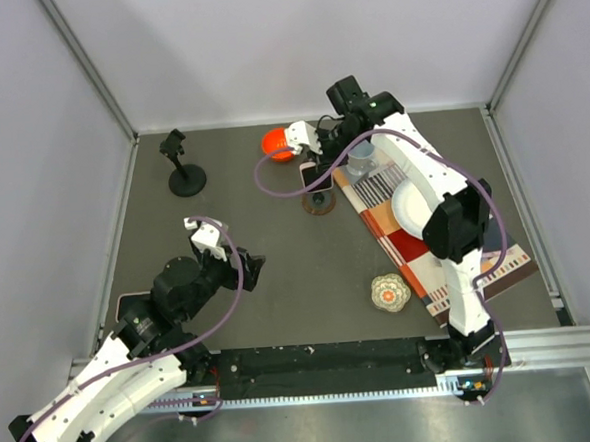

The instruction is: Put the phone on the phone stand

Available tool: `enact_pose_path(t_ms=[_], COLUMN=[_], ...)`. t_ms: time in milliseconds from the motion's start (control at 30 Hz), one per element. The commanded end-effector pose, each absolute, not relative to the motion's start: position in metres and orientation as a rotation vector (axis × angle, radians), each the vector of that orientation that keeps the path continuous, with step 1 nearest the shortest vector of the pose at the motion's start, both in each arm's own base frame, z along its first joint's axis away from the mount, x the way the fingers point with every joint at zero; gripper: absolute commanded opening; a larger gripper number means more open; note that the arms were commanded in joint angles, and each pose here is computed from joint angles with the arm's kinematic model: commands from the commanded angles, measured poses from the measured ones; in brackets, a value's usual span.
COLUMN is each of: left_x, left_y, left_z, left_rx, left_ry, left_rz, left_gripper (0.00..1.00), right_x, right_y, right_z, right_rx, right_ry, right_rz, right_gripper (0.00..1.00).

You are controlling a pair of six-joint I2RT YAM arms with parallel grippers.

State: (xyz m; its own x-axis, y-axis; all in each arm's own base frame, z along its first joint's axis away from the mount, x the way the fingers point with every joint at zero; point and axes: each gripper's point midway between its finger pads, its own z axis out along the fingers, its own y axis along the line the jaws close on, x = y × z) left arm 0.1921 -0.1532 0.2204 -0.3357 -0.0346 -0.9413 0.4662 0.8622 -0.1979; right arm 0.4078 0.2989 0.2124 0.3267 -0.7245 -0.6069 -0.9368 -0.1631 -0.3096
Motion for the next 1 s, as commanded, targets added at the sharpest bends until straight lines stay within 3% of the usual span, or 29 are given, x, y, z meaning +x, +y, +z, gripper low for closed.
enact_pose_path(t_ms=[0, 367, 433, 700, 833, 967], left_x=[0.195, 0.195, 0.194, 0.196, 0.196, 0.197], left_y=[-0.156, -0.155, -0.155, -0.156, -0.157, -0.158], left_z=[0.246, 0.245, 0.244, 0.242, 0.239, 0.237], left_rx=[0.319, 0.327, 0.329, 0.329, 0.329, 0.325], left_ry=[1.781, 1.785, 1.789, 1.796, 1.811, 1.816], left_rz=[-0.554, -0.544, -0.543, -0.543, -0.538, -0.54], left_gripper=[0.83, 0.84, 0.84, 0.83, 0.83, 0.83], right_x=[0.42, 0.438, 0.442, 0.456, 0.464, 0.471], right_y=[0.305, 0.299, 0.297, 0.294, 0.291, 0.291], right_z=[0.238, 0.217, 0.215, 0.216, 0.215, 0.209], right_rx=[-1.878, -1.848, -1.837, -1.78, -1.769, -1.778], right_ry=[1.4, 1.518, 1.536, 1.552, 1.538, 1.521], right_rz=[0.423, 0.368, 0.343, 0.33, 0.312, 0.293], right_gripper=[0.0, 0.01, 0.07, 0.18, 0.39, 0.45])
